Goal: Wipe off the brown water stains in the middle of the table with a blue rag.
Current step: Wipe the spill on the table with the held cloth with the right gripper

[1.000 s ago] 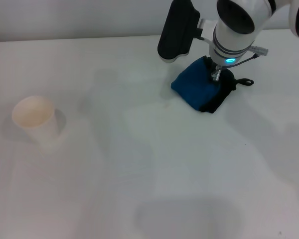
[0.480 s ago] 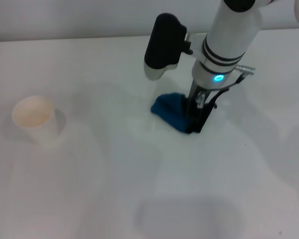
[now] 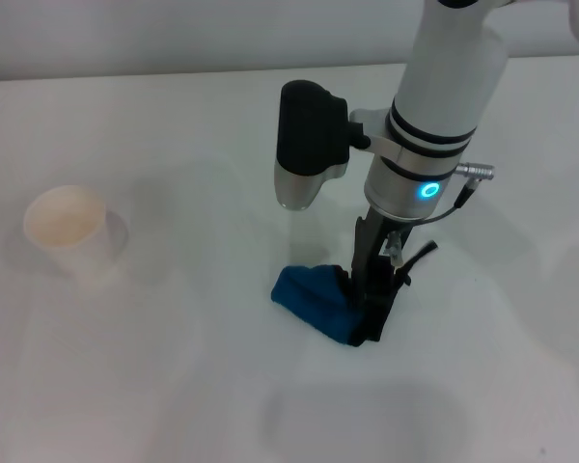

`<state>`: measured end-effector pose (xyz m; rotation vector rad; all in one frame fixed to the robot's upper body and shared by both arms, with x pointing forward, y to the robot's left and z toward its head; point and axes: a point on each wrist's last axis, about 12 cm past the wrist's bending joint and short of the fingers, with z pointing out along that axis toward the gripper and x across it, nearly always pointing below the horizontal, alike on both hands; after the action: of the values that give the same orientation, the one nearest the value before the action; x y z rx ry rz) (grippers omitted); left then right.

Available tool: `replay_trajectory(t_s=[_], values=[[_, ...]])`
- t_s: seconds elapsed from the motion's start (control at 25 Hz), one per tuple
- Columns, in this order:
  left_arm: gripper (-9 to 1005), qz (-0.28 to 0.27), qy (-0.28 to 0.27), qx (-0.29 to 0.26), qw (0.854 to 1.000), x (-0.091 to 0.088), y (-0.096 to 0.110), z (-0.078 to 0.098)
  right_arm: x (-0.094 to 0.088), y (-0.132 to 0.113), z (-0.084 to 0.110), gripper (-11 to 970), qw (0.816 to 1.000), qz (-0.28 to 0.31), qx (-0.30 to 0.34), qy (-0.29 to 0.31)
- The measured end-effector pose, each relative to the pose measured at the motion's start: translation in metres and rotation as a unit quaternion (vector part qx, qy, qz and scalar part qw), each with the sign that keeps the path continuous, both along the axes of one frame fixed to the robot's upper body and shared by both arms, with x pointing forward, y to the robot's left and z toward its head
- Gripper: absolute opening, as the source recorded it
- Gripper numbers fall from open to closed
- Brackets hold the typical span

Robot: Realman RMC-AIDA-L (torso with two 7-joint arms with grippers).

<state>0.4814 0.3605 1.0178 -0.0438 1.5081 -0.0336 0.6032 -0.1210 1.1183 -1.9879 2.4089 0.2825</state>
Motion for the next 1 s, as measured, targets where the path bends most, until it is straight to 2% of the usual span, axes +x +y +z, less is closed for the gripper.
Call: replay_trajectory(t_s=[0.12,0.52,1.0], values=[[874,0.0,0.0,0.0,1.0,0.0,0.0,0.0,0.002,0.0,-0.001,93,1.0,-0.007,0.003,-0.006],[874,-0.002,0.001,0.001,1.0,-0.003,0.0,-0.001,0.026,-0.015,-0.009,93,0.991,-0.088,-0.027,-0.1],[875,-0.002,0.002,0.0,1.0,-0.004,0.0,-0.002,0.048,-0.042,-0.008,94,0.964,-0.163,-0.088,-0.192]])
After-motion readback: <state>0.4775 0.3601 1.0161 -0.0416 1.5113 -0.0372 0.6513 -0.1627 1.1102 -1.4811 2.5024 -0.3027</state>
